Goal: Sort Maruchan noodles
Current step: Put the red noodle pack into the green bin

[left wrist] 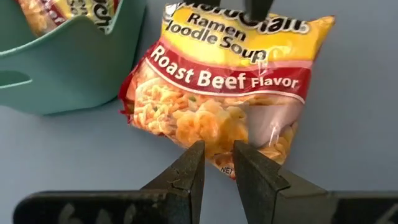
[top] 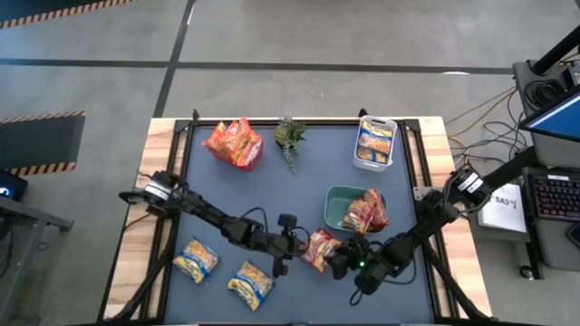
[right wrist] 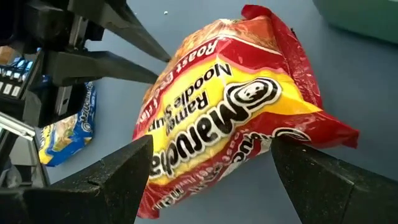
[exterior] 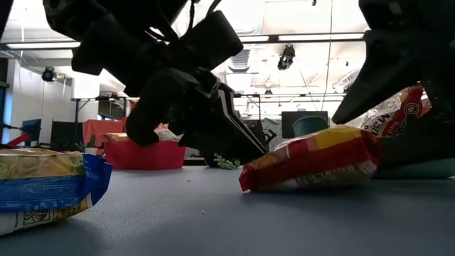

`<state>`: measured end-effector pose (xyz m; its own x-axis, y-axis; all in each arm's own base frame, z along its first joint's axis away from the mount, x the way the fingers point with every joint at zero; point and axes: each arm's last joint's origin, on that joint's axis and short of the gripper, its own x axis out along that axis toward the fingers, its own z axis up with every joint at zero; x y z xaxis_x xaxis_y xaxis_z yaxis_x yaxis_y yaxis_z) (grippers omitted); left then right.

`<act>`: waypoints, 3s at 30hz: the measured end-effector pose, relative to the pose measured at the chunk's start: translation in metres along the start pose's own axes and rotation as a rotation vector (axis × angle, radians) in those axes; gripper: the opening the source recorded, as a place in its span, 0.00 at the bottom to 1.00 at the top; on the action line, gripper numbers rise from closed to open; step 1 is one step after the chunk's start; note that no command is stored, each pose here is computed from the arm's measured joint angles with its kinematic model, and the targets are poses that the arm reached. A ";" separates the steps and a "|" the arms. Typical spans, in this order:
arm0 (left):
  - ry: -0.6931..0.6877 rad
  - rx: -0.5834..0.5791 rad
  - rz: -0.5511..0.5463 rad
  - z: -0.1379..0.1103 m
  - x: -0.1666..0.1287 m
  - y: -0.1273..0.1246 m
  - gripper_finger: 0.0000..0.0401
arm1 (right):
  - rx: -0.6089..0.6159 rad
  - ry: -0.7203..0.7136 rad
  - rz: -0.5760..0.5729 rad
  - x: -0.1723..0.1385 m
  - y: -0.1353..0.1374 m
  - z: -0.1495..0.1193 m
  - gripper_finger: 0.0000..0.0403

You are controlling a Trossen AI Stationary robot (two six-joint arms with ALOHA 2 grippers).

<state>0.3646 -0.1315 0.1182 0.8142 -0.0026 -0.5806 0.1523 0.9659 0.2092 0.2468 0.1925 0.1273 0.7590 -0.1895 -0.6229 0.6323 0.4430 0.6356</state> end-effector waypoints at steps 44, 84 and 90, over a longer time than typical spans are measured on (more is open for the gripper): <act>0.026 -0.034 -0.014 -0.010 0.001 0.006 0.17 | -0.042 -0.027 -0.006 0.014 0.002 0.018 0.44; 0.102 -0.039 -0.014 0.003 -0.029 0.009 0.17 | -0.101 -0.025 0.034 0.008 0.016 0.021 0.14; 0.105 -0.037 -0.015 0.003 -0.030 0.008 0.17 | -0.108 -0.025 0.033 0.008 0.016 0.021 0.09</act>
<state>0.3434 -0.1246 0.1395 0.7487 0.0076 -0.6629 0.1421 0.9748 0.1718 0.2658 0.1791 0.1422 0.7835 -0.1951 -0.5900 0.5878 0.5406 0.6019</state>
